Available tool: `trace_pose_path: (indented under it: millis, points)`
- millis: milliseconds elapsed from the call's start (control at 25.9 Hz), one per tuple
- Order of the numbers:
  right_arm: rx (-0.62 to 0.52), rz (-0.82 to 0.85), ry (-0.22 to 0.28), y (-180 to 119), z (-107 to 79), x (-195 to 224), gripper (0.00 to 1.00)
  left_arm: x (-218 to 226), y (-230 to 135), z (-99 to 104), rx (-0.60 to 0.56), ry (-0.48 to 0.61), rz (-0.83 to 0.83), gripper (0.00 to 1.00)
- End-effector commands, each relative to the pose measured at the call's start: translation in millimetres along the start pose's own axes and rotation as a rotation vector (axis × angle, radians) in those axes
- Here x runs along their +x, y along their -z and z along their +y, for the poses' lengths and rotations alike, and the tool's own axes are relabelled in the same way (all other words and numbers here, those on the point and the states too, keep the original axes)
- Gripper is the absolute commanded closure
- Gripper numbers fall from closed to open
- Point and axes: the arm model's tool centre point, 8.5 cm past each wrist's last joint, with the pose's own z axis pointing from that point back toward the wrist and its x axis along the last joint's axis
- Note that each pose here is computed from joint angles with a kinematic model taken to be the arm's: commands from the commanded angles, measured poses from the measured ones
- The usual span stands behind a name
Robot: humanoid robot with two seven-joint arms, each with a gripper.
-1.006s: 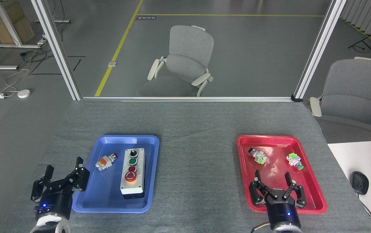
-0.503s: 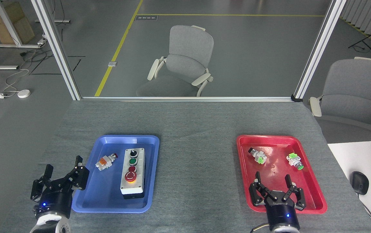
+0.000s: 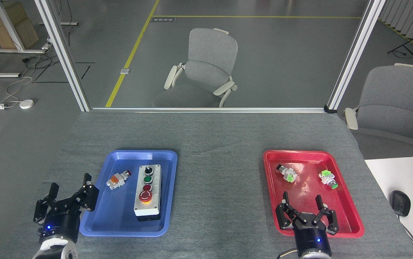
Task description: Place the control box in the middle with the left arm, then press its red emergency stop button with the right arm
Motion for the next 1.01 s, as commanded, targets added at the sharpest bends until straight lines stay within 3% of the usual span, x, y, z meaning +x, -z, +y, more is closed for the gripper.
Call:
trace_pose_path:
  millis: [0,696,851,967]
  points:
    - [0.004,0.002,0.004,0,1.2,1,0.02,1,3,4,0.008,0.001,-0.003,0.01]
    - [0.005,0.002,0.002,0,1.6,1,0.02,22,-33,-26,0.008,-0.076,-0.027,0.01]
    - [0.008,0.004,0.003,0,3.1,1,0.02,30,-48,-31,-0.017,-0.031,-0.082,0.01]
    - [0.008,0.004,0.0,0,3.0,0,0.02,32,-68,-25,-0.016,0.112,-0.117,0.01]
